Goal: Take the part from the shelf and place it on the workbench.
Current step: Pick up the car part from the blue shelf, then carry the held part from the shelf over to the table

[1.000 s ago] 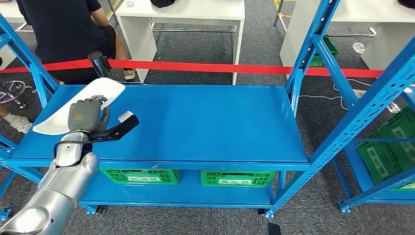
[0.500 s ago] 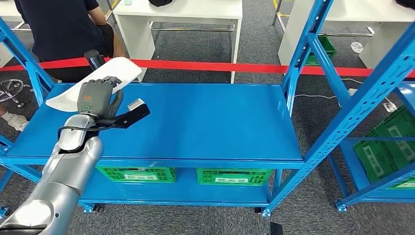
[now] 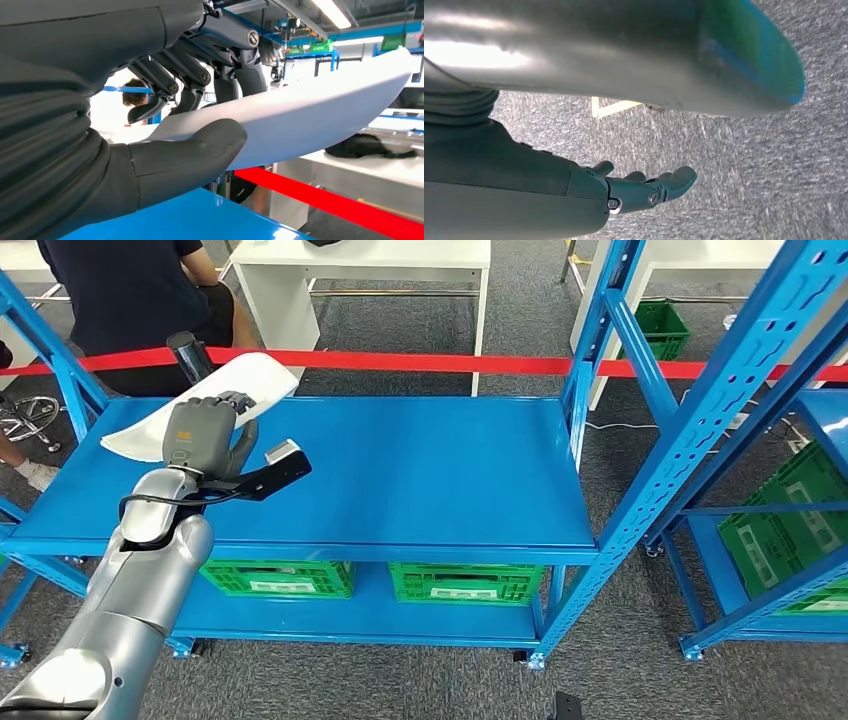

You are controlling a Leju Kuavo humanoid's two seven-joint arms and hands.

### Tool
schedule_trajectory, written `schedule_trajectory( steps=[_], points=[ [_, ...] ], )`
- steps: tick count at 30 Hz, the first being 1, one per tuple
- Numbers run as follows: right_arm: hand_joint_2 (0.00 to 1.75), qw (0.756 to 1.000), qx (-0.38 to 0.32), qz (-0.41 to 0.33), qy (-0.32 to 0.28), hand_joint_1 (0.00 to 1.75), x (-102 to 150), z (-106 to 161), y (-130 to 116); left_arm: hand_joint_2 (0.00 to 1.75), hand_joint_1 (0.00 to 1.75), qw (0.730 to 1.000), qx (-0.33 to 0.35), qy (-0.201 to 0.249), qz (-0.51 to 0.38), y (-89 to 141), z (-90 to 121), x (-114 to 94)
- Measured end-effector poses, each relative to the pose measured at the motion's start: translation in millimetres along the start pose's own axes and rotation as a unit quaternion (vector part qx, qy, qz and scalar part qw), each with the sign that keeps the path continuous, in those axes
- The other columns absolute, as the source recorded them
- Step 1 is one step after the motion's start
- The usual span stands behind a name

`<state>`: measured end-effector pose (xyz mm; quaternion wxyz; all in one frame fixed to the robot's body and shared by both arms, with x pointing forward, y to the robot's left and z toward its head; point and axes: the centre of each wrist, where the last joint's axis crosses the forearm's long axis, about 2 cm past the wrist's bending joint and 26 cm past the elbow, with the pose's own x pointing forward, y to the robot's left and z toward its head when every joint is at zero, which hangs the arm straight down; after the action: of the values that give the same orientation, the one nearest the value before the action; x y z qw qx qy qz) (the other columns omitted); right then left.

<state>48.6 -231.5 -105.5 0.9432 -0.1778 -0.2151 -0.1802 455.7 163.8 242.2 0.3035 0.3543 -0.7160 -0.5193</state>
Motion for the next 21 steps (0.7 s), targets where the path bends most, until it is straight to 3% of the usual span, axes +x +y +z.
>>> schedule_trajectory(
  steps=[21],
  points=[
    [0.0,1.0,-0.024,-0.006,-0.006,0.0,1.5,-2.3,-4.1,1.75,1.75,1.0,-0.007,-0.008,0.004,-0.5,-3.4,4.5]
  ],
)
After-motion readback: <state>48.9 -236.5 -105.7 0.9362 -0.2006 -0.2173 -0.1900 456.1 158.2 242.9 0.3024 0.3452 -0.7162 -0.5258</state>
